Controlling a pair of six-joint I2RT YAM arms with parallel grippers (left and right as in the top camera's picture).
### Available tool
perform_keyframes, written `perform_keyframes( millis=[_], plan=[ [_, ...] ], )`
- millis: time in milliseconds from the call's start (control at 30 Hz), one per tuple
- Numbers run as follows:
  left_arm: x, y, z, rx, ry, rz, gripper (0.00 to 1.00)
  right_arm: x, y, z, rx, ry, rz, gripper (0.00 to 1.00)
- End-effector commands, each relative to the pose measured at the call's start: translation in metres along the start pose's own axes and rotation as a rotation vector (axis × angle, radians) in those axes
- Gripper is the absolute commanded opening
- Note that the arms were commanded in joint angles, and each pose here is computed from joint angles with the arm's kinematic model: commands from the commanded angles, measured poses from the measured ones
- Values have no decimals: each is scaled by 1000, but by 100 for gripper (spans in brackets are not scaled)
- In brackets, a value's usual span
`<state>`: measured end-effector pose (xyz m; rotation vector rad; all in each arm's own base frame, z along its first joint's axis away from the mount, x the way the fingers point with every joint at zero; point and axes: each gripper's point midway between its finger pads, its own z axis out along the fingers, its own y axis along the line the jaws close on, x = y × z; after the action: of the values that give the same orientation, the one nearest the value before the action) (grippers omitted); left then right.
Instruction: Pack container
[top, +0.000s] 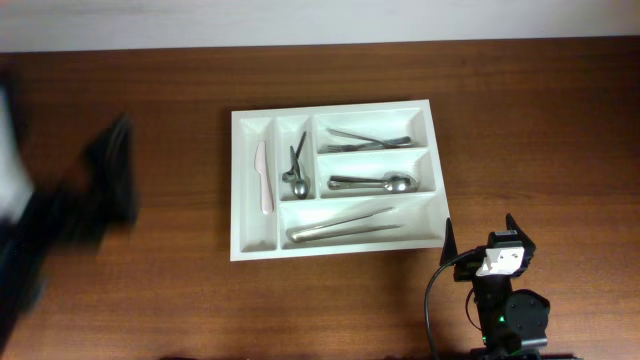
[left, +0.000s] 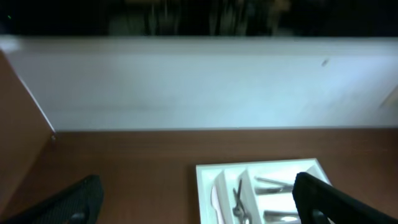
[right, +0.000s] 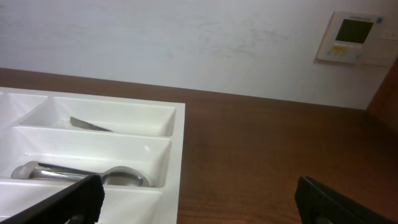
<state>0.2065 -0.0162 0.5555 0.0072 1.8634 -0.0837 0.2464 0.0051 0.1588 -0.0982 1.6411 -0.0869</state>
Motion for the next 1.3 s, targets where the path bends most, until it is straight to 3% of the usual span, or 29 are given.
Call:
perform_keyframes(
  millis=[0,100,233,767,1267],
  plan=[
    [28,5,-23,-14,41,-1,99,3,3,0,-11,3,-7,99],
    [54,11,-50,-22,7,-5,99,3,3,0,-11,3,-7,99],
    [86,21,-52,-67,-24,-8,99,3,3,0,-11,3,-7,99],
    [285,36,80,-89,-116,-24,99,3,3,0,-11,3,-7,99],
    [358,40,118,-90,-50,-23,99,3,3,0,-11,3,-7,98]
  ],
)
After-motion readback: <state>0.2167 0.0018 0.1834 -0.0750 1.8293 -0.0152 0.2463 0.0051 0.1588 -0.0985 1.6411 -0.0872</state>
